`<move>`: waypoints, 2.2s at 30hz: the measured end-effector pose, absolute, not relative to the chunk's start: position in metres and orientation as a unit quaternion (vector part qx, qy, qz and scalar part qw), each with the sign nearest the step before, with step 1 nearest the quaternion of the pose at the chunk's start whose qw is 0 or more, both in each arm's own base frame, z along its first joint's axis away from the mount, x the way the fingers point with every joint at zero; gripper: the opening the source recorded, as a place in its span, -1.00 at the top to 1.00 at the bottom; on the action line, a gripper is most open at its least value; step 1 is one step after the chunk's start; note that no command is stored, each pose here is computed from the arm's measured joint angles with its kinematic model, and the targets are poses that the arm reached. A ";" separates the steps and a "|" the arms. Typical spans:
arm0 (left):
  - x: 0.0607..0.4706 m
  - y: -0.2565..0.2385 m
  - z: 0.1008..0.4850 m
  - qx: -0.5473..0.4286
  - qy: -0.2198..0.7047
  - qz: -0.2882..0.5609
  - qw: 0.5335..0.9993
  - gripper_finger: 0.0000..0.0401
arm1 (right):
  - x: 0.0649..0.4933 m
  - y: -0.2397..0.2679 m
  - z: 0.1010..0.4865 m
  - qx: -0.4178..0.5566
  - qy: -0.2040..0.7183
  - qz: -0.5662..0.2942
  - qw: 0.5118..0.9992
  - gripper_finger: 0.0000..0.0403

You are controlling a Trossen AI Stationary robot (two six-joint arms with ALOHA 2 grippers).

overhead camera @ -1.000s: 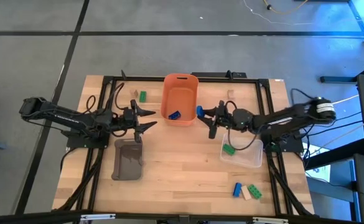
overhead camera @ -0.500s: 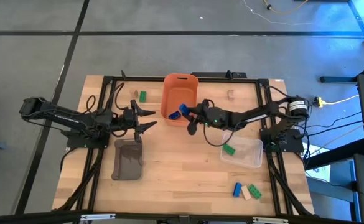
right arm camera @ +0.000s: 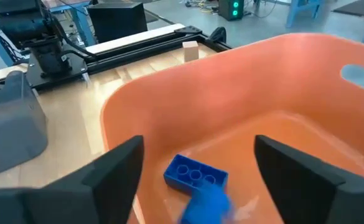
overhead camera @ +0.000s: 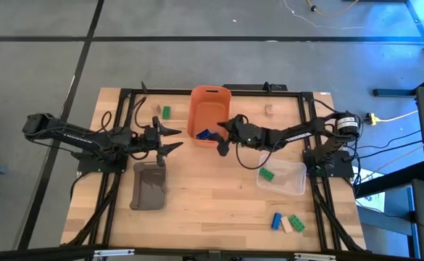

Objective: Sort & place blocks by color
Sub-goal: Put the blue game piece into the orange bin

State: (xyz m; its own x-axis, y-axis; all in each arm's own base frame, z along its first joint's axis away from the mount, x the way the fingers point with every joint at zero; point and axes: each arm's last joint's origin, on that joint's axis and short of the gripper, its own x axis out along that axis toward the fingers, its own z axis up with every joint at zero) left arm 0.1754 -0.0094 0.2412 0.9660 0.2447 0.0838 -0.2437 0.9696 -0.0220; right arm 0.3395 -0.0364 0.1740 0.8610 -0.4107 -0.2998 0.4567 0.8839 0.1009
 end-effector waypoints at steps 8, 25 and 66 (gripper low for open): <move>0.175 -0.010 0.240 -0.004 -0.037 0.123 0.992 0.01 | 0.314 -0.018 0.226 0.030 0.129 -0.192 0.972 -0.67; 0.175 -0.009 0.241 -0.005 -0.041 0.129 0.991 0.01 | 0.209 0.024 0.242 0.041 -0.021 -0.136 0.990 -0.66; 0.175 -0.008 0.242 -0.006 -0.046 0.146 0.988 0.01 | 0.213 0.166 0.311 0.392 0.502 -0.164 0.753 -0.66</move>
